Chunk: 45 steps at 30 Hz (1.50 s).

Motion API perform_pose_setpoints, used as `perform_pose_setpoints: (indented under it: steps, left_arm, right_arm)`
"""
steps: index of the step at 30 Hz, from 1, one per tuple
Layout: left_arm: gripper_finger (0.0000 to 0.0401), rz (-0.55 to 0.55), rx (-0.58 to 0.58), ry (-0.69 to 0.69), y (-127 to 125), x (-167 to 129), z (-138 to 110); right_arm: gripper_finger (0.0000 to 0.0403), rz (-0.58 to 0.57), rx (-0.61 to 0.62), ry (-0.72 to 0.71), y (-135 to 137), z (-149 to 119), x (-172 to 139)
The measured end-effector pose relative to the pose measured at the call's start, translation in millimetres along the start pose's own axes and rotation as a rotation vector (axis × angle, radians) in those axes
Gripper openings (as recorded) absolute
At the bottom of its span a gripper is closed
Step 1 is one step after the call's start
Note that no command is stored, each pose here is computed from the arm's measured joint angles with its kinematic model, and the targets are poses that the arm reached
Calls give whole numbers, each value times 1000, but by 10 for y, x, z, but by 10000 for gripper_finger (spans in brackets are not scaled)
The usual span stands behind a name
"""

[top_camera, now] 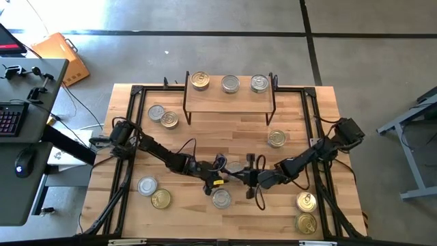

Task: Stack canned seafood by type on shelf
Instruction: Put the green white tuna can aligned with the other green white tuna can on the shelf

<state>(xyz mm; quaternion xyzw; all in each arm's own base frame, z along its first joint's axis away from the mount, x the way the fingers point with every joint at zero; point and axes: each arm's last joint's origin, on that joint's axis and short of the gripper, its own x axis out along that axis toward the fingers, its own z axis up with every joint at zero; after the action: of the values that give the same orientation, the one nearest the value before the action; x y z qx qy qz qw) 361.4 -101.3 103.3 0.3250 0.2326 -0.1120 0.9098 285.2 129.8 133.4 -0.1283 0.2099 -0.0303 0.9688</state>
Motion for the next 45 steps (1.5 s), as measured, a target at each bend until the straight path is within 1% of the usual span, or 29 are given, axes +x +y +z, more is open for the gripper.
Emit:
perform_pose_setpoints:
  steps: [3,5,8,11,14,17,20,22,25,29,30,34,38,40,45]
  left_arm:
    - [168,12,45,40,-7,-2,-25]
    - [168,21,48,59,-7,-2,-40]
    - [168,52,33,70,5,-3,-38]
    - [168,58,37,74,7,-3,-39]
    - [168,41,29,61,2,-3,-35]
    - [164,16,34,41,8,7,-40]
    - [144,-1,32,32,21,55,-94]
    - [122,13,25,25,40,91,-131]
    - [81,31,17,26,61,118,-161]
    - [19,41,15,30,64,120,-162]
    - [10,43,11,28,67,118,-159]
    - [7,51,-24,17,83,121,-134]
    - [2,46,-48,7,87,150,-38]
    - [1,33,-47,10,85,165,17]
    - [1,13,-65,23,119,207,167]
  right_arm:
    - [1,-6,16,1,-20,0,11]
    - [1,-9,29,1,-29,0,16]
    - [1,-9,-2,5,-31,-1,13]
    - [0,-2,-30,-2,-34,48,-41]
    - [8,46,-46,18,-62,110,-139]
    - [40,88,-33,62,-83,123,-220]
    - [82,112,-42,72,-52,125,-263]
    - [106,132,-77,71,1,120,-295]
    - [133,155,-128,74,86,106,-351]
    - [163,147,-168,101,156,67,-409]
    - [172,143,-179,111,166,53,-420]
    - [209,130,-198,143,174,15,-436]
    - [239,102,-223,188,137,-30,-426]
    - [246,91,-234,204,114,-46,-417]
    - [248,92,-295,211,90,-52,-402]
